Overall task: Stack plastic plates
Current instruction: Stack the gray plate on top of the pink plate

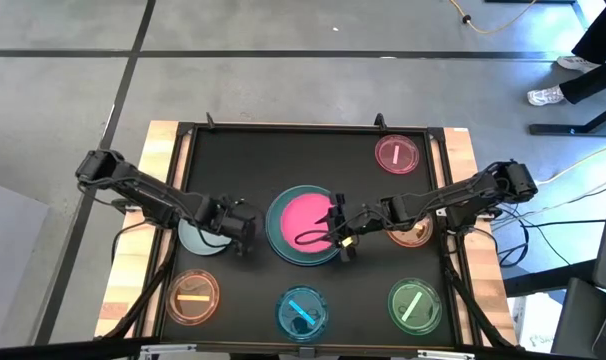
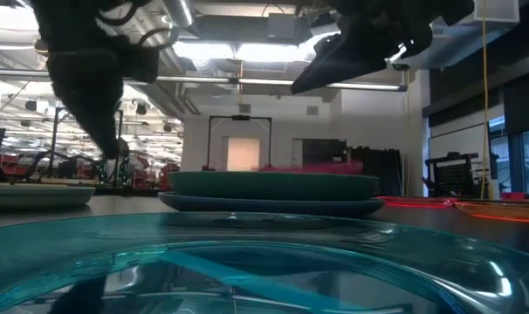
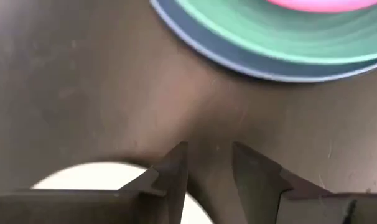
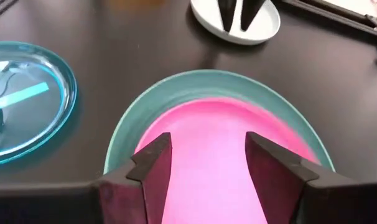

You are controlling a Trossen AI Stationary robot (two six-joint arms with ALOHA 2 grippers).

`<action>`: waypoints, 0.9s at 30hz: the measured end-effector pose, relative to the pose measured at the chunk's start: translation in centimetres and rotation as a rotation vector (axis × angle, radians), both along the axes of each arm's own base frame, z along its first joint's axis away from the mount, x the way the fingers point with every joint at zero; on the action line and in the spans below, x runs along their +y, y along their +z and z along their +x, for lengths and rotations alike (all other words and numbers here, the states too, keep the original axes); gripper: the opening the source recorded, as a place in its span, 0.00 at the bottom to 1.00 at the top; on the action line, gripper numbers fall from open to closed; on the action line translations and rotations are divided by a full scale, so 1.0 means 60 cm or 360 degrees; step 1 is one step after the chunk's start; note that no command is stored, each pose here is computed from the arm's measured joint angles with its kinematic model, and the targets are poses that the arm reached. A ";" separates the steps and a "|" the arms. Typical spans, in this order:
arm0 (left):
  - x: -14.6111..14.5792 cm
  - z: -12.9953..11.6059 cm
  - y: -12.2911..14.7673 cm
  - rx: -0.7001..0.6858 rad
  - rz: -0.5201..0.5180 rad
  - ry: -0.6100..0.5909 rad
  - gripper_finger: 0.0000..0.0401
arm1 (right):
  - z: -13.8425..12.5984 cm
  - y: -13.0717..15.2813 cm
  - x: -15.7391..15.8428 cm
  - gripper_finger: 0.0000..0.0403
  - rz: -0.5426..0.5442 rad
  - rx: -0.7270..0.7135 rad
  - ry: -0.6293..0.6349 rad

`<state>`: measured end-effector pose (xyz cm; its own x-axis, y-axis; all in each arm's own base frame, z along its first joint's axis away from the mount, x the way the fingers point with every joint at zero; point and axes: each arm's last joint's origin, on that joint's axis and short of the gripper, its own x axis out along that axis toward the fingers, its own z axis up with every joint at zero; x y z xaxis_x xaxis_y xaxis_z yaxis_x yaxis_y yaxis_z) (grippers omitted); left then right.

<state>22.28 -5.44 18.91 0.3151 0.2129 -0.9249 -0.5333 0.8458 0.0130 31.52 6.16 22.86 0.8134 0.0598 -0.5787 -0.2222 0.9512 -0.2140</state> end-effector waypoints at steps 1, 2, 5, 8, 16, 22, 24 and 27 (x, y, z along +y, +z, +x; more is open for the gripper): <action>-0.001 -0.004 -0.006 0.0020 -0.0024 0.0020 0.29 | 0.000 0.000 0.000 0.48 0.0000 -0.0001 0.0000; -0.001 -0.009 -0.013 0.0046 -0.0055 0.0039 0.29 | 0.000 0.000 0.000 0.48 0.0000 0.0001 0.0000; -0.004 -0.024 -0.033 0.0119 -0.0122 0.0105 0.29 | 0.000 0.000 0.000 0.48 0.0000 0.0000 0.0000; -0.001 -0.038 -0.050 0.0167 -0.0130 0.0185 0.29 | 0.000 0.000 0.000 0.48 0.0000 0.0000 0.0000; -0.001 -0.041 -0.077 0.0093 -0.0239 0.0103 0.29 | 0.000 0.000 0.000 0.48 -0.0002 -0.0001 -0.0001; 0.002 -0.046 -0.087 0.0129 -0.0195 -0.0063 0.25 | 0.000 0.000 -0.001 0.48 -0.0008 -0.0002 -0.0010; 0.001 -0.044 -0.086 0.0136 -0.0171 -0.0148 0.20 | 0.000 0.000 0.000 0.48 -0.0009 -0.0002 -0.0009; 0.000 -0.040 -0.081 0.0144 -0.0138 -0.0275 0.12 | 0.000 0.000 -0.001 0.48 -0.0009 -0.0002 -0.0010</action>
<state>19.87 -5.45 14.02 0.2551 0.0815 -0.9635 -0.3800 0.9247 -0.0224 31.51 6.12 22.88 0.8144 0.0516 -0.5780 -0.2160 0.9514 -0.2194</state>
